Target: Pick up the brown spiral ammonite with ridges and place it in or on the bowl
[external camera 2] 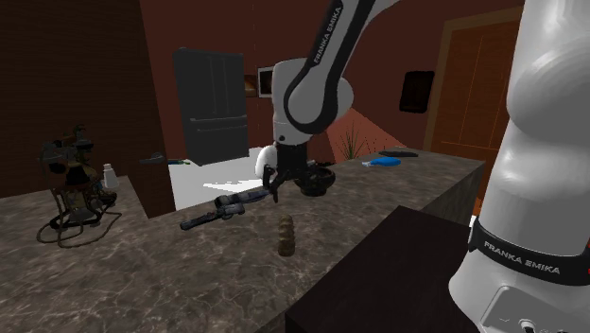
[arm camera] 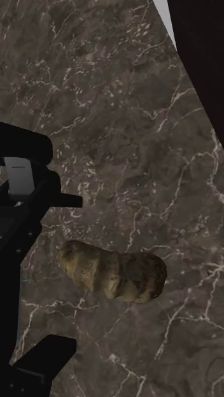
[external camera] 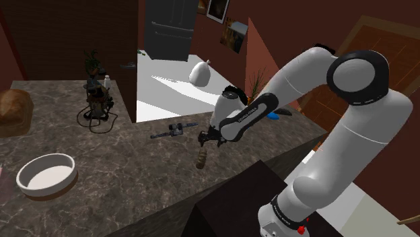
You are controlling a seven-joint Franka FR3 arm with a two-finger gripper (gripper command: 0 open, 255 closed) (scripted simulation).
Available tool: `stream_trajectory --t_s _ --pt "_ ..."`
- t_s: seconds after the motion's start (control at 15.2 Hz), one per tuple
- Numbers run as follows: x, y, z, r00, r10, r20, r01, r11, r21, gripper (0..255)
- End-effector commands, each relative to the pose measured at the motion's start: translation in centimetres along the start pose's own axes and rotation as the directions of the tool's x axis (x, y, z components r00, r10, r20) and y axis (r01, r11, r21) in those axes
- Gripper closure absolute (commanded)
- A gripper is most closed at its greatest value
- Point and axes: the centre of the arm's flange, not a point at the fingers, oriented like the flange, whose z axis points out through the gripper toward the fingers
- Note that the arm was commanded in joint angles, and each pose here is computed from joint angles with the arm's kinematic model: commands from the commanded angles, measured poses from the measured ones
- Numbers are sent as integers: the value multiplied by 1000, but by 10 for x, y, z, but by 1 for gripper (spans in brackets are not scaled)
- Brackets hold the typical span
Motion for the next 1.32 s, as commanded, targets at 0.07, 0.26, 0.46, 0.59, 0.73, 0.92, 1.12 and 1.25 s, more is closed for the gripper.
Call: stream_trajectory --t_s 0.07,0.26,0.46,0.59,0.73,0.92,1.12,1.25 --pt "3 -11 39 999 53 4 -53 999 1 0" --pt "5 -15 57 998 69 5 -69 998 1 0" --pt "5 -15 73 998 69 5 -69 998 1 0" --pt "5 -15 84 998 69 5 -69 998 1 0" --pt "5 -15 92 998 69 5 -69 998 1 0" --pt "5 -15 92 998 69 5 -69 998 1 0" --pt "5 -15 92 998 69 5 -69 998 1 0" --pt "5 -15 92 998 69 5 -69 998 1 255"
